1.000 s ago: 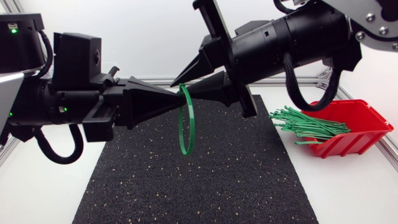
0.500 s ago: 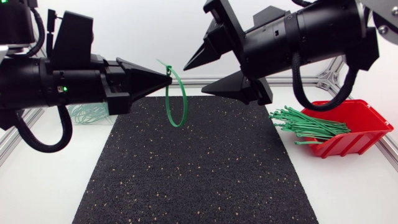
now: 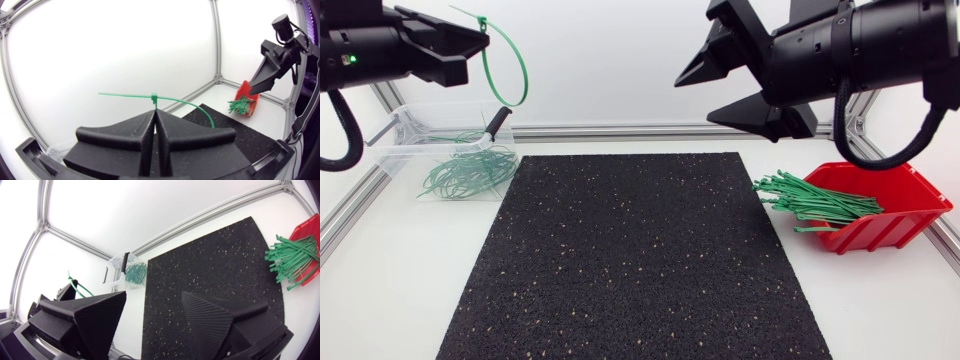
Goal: Take a green cable tie from the red box, thread the tail through the head to close it, then place it in the transparent bin on the left.
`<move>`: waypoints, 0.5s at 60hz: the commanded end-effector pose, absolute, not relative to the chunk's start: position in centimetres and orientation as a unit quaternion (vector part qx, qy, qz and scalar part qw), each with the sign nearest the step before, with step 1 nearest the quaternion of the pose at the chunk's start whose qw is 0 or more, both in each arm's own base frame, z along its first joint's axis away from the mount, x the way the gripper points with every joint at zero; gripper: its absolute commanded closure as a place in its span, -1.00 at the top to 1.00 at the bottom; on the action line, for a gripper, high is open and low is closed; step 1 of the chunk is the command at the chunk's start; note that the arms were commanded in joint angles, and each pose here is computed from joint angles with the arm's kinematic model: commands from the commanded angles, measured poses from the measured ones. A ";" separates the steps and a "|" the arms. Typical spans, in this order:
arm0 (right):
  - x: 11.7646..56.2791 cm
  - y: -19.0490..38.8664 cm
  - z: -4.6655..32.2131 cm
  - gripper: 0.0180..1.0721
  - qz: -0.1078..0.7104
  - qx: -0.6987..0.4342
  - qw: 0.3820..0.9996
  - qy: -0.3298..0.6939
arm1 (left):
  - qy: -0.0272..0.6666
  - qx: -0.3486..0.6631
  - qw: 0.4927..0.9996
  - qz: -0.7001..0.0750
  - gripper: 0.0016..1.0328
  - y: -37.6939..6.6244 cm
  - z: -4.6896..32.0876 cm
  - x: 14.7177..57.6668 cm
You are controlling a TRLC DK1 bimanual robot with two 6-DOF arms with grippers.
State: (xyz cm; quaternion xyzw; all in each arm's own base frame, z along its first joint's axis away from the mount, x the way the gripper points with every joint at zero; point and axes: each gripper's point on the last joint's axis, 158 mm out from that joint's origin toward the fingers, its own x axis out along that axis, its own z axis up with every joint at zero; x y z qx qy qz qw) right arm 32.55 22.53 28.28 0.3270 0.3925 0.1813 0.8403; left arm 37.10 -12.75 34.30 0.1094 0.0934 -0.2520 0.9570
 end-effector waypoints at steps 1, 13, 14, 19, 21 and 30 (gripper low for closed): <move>33.3 20.8 27.8 0.84 0.171 0.296 0.862 0.374 | 0.081 0.133 0.965 -0.212 -0.93 -10.0 35.2 39.3; 35.4 16.7 29.3 0.86 0.141 0.265 0.898 0.321 | 0.093 0.145 0.975 -0.139 -0.93 -4.4 34.2 44.0; 35.5 16.5 29.3 0.86 0.140 0.262 0.900 0.319 | 0.095 0.144 0.976 -0.135 -0.93 -4.0 34.0 44.4; 36.0 15.4 29.5 0.86 0.132 0.247 0.912 0.300 | 0.087 0.154 0.979 -0.102 -0.93 -2.1 33.7 46.0; 36.1 15.1 29.6 0.86 0.131 0.240 0.916 0.294 | 0.085 0.156 0.980 -0.089 -0.93 -1.3 33.5 46.7; 36.5 13.8 29.5 0.86 0.118 0.219 0.929 0.274 | 0.092 0.172 0.980 -0.045 -0.93 1.9 31.8 49.6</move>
